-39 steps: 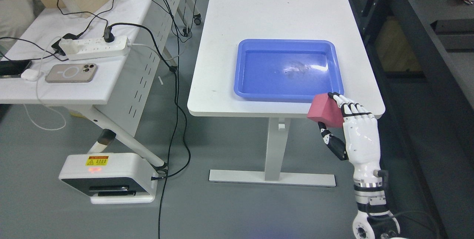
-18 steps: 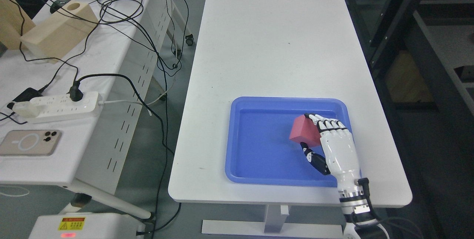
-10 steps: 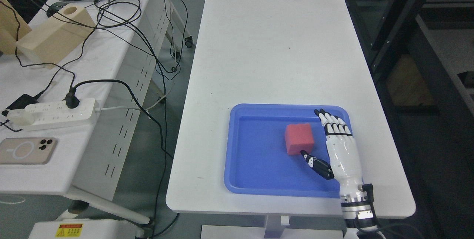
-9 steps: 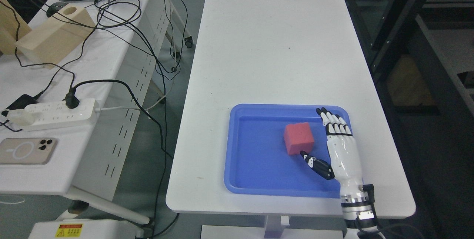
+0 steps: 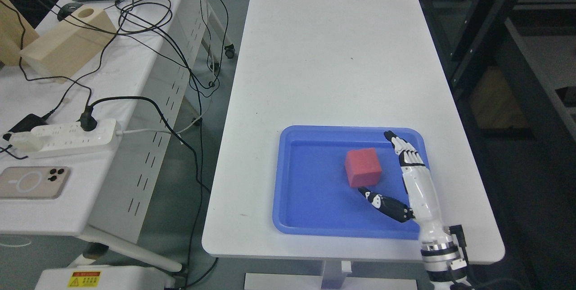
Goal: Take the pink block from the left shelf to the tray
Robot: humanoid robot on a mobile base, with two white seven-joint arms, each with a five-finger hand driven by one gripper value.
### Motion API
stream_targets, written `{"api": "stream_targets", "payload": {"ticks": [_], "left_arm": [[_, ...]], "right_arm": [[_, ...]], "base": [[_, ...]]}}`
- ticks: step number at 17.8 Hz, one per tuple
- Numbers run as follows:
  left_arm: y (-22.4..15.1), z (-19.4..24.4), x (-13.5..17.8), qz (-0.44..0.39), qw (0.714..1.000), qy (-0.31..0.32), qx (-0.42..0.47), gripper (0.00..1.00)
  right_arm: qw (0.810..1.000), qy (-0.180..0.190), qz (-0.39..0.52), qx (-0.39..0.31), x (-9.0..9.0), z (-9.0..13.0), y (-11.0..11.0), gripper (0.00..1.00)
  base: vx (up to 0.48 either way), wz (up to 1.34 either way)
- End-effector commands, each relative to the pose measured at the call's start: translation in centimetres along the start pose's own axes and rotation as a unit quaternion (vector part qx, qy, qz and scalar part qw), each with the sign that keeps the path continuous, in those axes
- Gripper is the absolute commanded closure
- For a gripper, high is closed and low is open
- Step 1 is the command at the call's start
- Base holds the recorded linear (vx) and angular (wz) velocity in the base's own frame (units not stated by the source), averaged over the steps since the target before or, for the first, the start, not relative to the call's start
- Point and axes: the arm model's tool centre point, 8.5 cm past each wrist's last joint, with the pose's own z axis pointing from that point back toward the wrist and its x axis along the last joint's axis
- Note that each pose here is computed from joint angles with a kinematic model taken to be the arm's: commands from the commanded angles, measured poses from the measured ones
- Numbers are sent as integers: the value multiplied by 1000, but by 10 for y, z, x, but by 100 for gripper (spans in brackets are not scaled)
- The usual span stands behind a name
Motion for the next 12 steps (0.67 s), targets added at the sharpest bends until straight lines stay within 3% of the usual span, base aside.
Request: {"api": "stream_targets", "payload": {"ticks": [1, 6, 10, 12], "left_arm": [[9, -1, 25, 4, 1000, -23, 7, 0], [9, -1, 25, 4, 1000, -23, 7, 0], [9, -1, 25, 4, 1000, -23, 7, 0], [9, -1, 25, 4, 1000, -23, 7, 0]], "right_arm": [[960, 19, -233, -154, -24, 14, -51, 1], [960, 27, -235, -151, -25, 17, -49, 1], [958, 102, -234, -129, -40, 13, -43, 1], [960, 126, -238, -71, -45, 6, -35, 1]], "base": [[-15, 0], [-47, 10], [-167, -3], [-220, -28]]}}
